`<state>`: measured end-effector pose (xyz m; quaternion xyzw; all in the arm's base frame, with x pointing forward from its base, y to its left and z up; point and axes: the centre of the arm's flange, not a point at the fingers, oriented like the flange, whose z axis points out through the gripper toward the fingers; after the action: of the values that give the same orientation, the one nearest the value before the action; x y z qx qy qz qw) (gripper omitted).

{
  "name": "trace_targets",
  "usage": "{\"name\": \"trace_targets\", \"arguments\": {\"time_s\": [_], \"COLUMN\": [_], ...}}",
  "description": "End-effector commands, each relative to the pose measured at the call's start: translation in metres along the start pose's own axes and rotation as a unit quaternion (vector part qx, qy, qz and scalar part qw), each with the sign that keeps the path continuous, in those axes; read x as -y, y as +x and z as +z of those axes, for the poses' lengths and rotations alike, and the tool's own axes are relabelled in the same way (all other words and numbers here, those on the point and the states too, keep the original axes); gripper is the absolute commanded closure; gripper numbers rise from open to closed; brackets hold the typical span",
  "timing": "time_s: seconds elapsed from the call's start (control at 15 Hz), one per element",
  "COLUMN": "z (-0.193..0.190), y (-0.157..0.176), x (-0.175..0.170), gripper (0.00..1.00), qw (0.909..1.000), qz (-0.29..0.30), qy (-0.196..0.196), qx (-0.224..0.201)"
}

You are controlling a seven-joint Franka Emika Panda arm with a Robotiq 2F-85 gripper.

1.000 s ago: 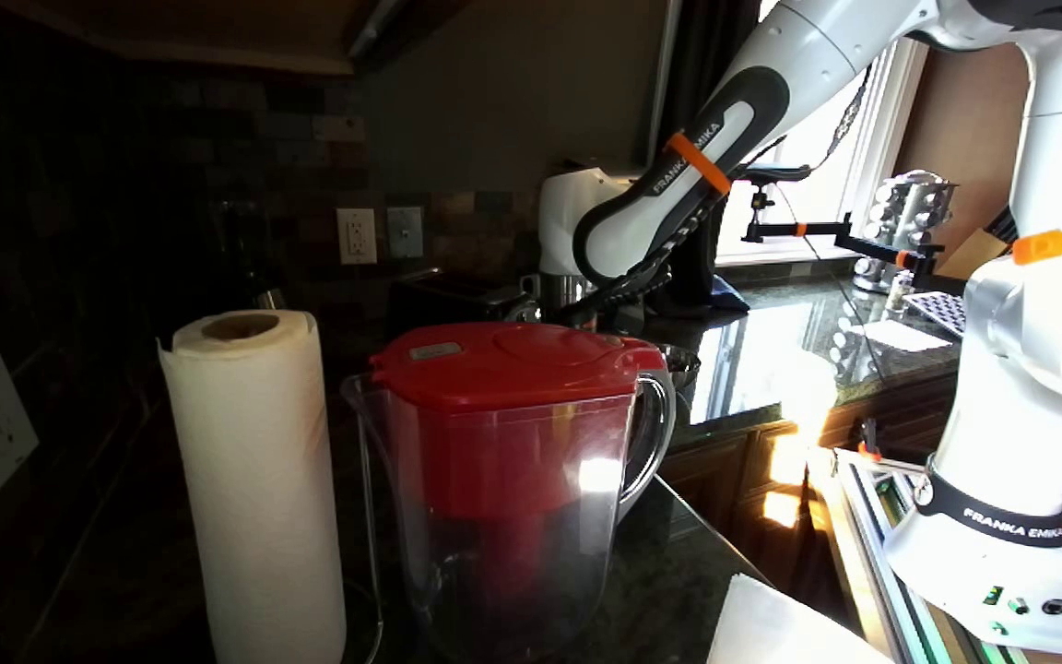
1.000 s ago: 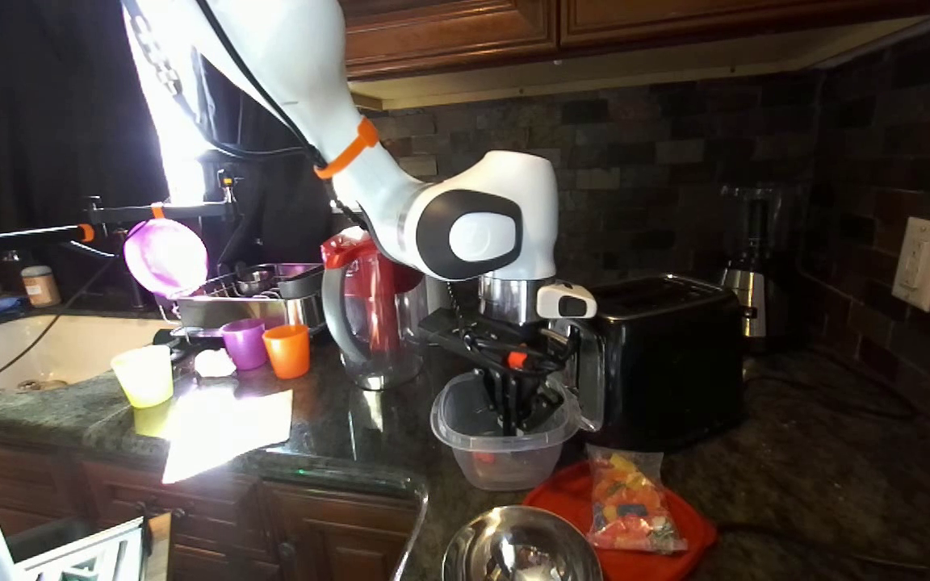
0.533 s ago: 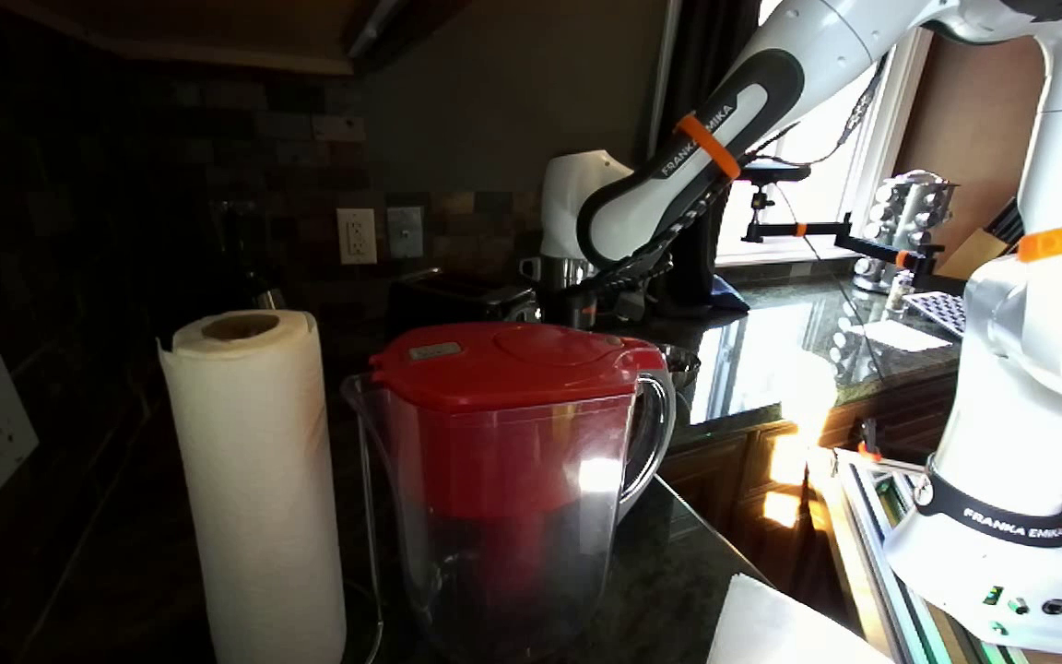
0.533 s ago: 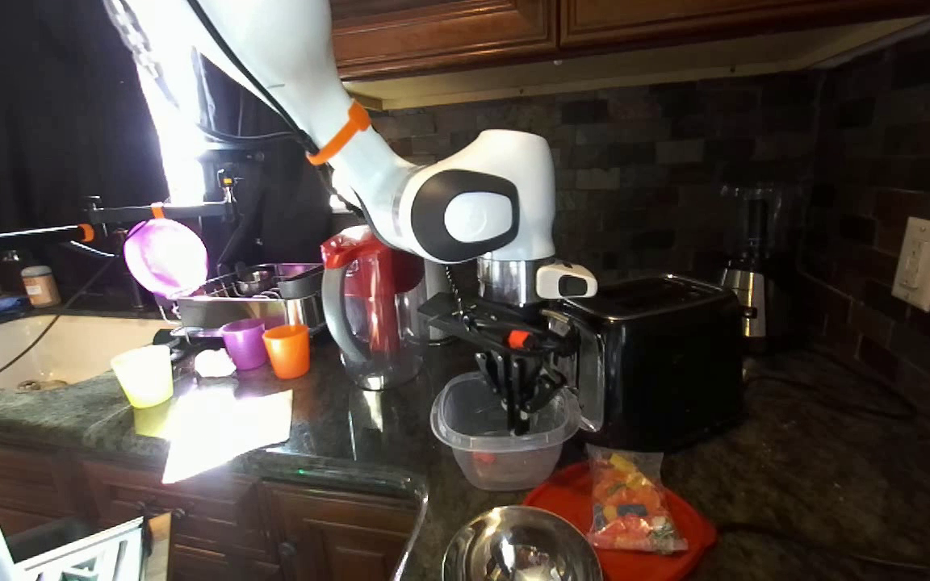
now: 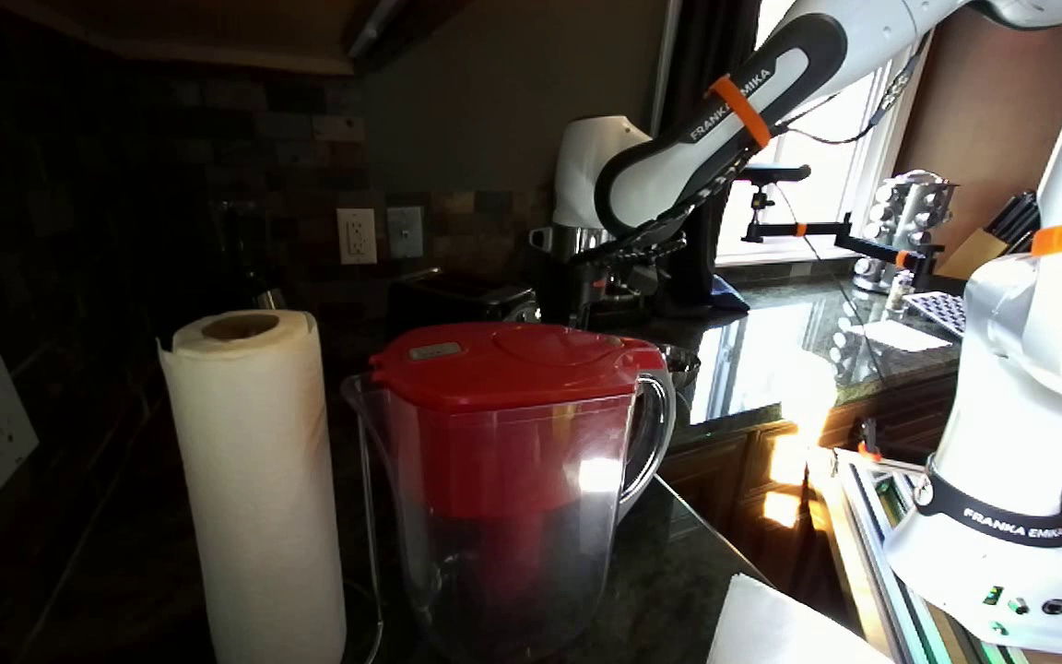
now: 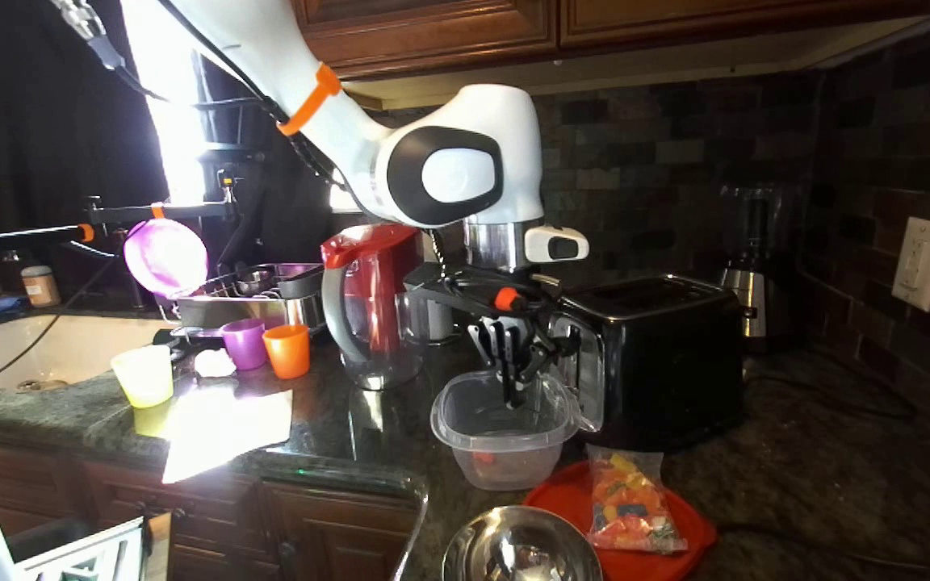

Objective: Move the items from the transparent bowl to the silver bowl

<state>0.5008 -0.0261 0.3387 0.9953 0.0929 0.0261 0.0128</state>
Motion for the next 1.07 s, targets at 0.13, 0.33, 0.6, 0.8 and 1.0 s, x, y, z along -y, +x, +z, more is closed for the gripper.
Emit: {"name": "trace_targets", "arguments": {"time_s": [0.13, 0.33, 0.6, 0.8, 1.0], "z": [-0.028, -0.041, -0.056, -0.060, -0.062], "y": [-0.038, -0.050, -0.066, -0.082, -0.101], "x": [-0.007, -0.020, -0.040, -0.056, -0.070], "gripper": [0.92, 0.92, 0.91, 0.89, 0.86], "qw": [0.9997, 0.9990, 0.9974, 0.9954, 0.9933], "qz": [0.015, 0.038, 0.070, 0.091, 0.109], "qy": [-0.001, 0.002, 0.002, 0.004, 0.006], "qx": [0.022, 0.022, 0.020, 0.031, 0.038]}}
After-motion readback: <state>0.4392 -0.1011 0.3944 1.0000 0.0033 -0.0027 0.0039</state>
